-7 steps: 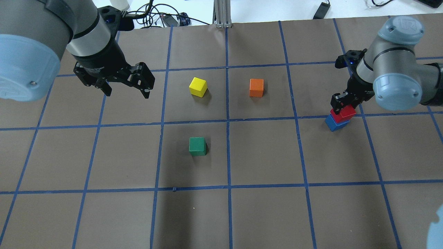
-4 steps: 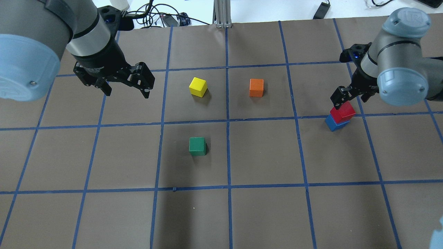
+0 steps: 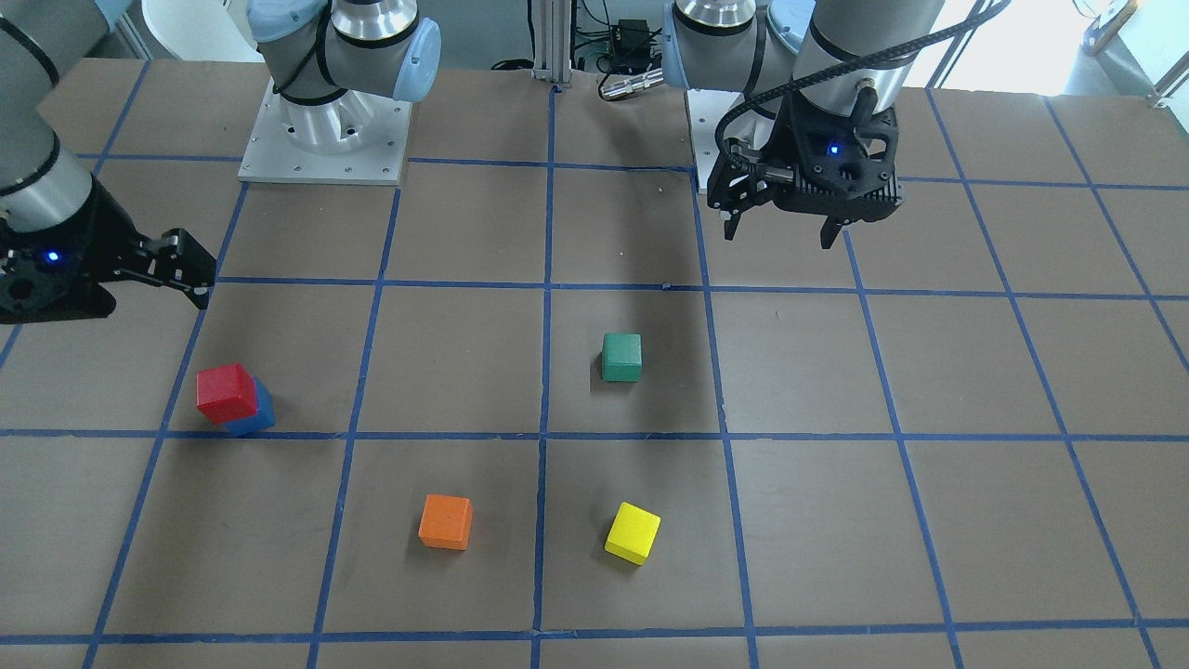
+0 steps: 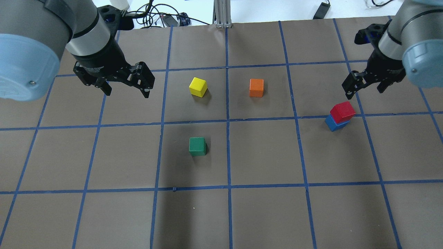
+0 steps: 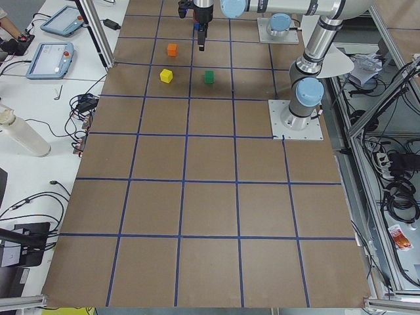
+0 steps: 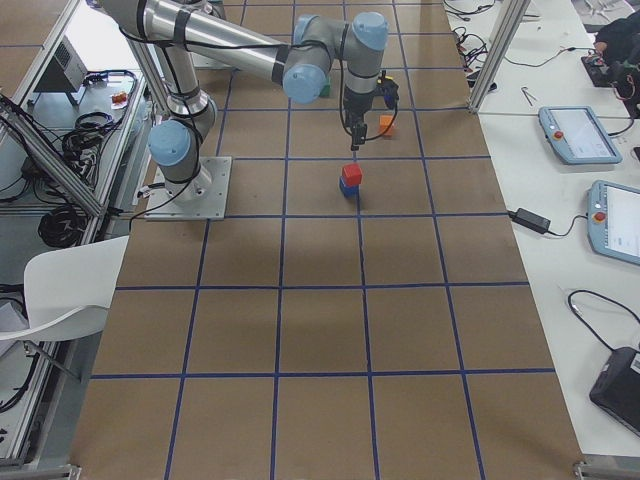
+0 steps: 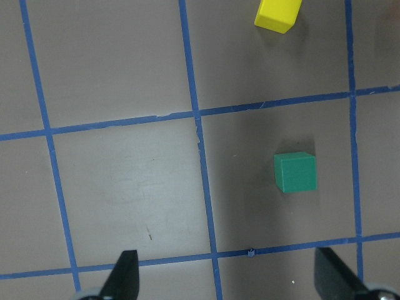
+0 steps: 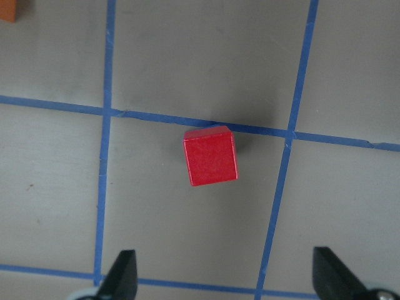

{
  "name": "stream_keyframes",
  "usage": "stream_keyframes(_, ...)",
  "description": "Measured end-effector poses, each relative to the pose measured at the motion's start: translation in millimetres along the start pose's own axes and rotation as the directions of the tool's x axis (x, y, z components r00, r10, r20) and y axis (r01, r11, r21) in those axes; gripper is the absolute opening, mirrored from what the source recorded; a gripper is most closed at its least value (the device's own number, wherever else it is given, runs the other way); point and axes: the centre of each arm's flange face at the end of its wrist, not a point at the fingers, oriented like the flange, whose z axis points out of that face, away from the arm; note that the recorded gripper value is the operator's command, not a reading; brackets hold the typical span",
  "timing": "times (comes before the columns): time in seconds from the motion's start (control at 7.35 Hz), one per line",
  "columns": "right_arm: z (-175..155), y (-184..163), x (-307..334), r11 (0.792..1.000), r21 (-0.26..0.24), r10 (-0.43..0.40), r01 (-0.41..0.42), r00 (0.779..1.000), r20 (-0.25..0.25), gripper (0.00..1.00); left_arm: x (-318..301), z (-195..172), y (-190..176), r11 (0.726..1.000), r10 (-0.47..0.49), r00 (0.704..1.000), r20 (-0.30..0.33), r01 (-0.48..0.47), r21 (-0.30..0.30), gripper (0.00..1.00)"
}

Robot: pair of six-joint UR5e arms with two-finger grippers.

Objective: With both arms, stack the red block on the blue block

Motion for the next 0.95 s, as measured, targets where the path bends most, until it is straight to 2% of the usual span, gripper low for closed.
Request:
stream_keyframes(0.27,-32,2,-49,1.000,-0.006,0.025,-0.025,1.000,0.001,1.00,0,0,0,1.000,0.000,1.000,0.000,0.000,0.002,1.00)
stream_keyframes(0.54,-37,3,-90,1.000,-0.004,0.031,-0.031,1.000,-0.004,1.00,0,-1,0,1.000,-0.001,1.000,0.000,0.001,0.002,1.00)
stream_keyframes(0.95,-41,10,-105,0.998,-0.007,0.056,-0.056,0.998,-0.005,1.00,0,0,0,1.000,0.000,1.000,0.000,0.000,0.002,1.00)
